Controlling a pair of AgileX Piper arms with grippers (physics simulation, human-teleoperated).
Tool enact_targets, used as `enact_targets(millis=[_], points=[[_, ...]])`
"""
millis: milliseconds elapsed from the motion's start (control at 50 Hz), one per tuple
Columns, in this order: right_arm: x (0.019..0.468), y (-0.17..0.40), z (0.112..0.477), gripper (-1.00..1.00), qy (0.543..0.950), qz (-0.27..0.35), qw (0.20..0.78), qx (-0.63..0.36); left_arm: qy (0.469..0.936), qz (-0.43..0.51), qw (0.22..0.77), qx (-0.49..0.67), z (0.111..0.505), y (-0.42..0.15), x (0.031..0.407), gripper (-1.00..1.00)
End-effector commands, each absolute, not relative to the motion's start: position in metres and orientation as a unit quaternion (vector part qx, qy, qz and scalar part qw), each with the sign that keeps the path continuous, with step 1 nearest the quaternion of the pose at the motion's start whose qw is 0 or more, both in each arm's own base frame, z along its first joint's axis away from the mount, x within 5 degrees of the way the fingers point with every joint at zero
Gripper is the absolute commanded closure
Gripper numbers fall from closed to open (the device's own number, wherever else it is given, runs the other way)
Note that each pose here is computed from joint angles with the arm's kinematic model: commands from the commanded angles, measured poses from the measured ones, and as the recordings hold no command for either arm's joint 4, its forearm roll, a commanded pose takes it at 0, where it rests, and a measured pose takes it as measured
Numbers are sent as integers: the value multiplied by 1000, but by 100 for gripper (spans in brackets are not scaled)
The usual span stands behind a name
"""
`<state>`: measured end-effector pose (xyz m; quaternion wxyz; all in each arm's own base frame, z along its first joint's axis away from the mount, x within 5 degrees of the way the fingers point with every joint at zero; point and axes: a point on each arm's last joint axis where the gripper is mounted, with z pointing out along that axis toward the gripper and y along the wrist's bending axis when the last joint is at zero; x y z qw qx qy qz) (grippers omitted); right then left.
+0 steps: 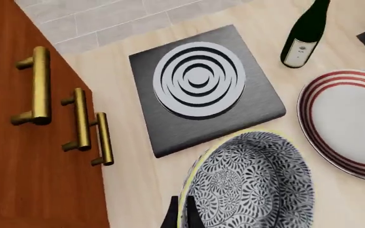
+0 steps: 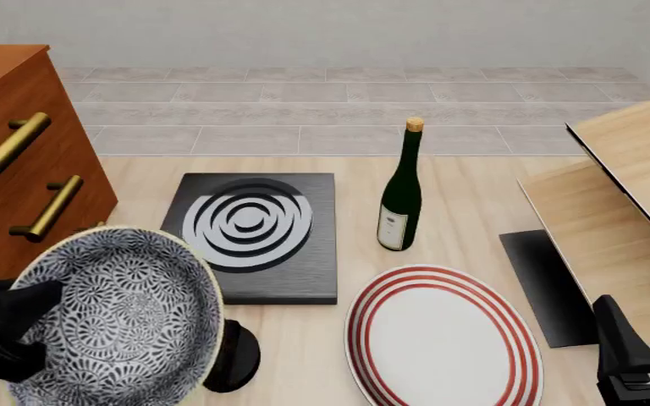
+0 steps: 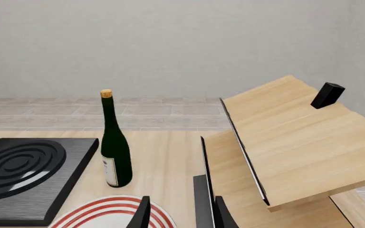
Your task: Put the bowl on the top of the cabinet.
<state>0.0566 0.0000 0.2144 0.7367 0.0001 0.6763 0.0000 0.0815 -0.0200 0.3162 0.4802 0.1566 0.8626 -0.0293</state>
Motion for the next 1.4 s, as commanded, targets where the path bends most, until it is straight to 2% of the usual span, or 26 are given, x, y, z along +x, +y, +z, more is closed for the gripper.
enact_targets(millis=[20,340,560,700,840,1040,1400], points=[[57,0,214,-100,676,0,737,0,839,-35,531,110,354,-15,75,100],[57,0,214,-100,676,0,737,0,785,-12,618,35,415,-5,80,100],[57,0,214,-100,676,0,737,0,774,17,630,-59,426,10,100,100],[57,0,214,-100,676,0,737,0,737,24,669,-96,455,14,83,100],[57,0,214,-100,676,0,737,0,724,51,666,-171,462,32,99,100],[57,0,214,-100,676,0,737,0,695,53,679,-231,477,42,100,100],[57,0,214,-100,676,0,737,0,677,58,645,-349,472,86,136,100]])
